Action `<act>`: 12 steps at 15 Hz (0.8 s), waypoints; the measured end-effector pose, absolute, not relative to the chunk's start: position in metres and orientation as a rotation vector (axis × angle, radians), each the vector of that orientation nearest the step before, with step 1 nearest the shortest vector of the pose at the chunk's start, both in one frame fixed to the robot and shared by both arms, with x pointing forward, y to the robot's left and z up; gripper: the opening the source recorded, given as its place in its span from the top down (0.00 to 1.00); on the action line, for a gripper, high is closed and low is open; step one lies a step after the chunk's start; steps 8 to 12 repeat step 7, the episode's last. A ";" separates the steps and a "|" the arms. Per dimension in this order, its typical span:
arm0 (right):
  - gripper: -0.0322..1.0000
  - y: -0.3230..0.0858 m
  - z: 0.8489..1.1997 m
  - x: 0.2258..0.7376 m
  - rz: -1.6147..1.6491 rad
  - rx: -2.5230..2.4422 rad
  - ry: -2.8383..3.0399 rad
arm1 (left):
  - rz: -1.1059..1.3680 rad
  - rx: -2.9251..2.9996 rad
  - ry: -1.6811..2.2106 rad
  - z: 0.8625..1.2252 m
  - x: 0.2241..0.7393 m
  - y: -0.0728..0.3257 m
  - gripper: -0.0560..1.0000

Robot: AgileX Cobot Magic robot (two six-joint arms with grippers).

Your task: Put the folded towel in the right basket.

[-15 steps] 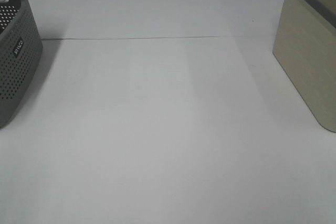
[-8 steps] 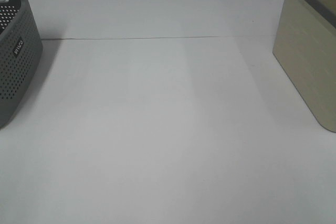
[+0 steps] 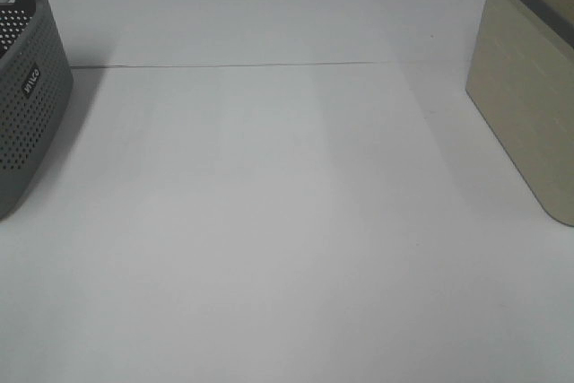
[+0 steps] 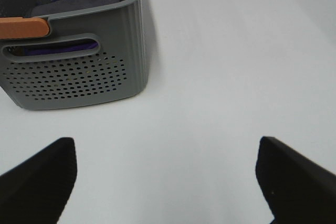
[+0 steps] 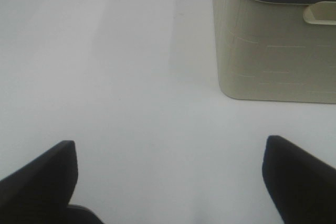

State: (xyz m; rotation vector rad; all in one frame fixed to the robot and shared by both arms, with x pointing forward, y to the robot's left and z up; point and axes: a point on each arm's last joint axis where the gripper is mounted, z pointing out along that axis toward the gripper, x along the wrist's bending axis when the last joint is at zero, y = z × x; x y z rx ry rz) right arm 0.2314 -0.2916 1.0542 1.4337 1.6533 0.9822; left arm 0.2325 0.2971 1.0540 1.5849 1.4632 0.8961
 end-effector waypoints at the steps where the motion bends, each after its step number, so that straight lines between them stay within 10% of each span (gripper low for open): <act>1: 0.10 -0.292 1.054 0.231 0.982 1.434 1.653 | 0.896 1.585 1.463 1.054 0.233 0.297 0.12; 12: 0.10 -0.292 1.054 0.231 0.982 1.434 1.653 | 0.896 1.585 1.463 1.054 0.233 0.297 0.12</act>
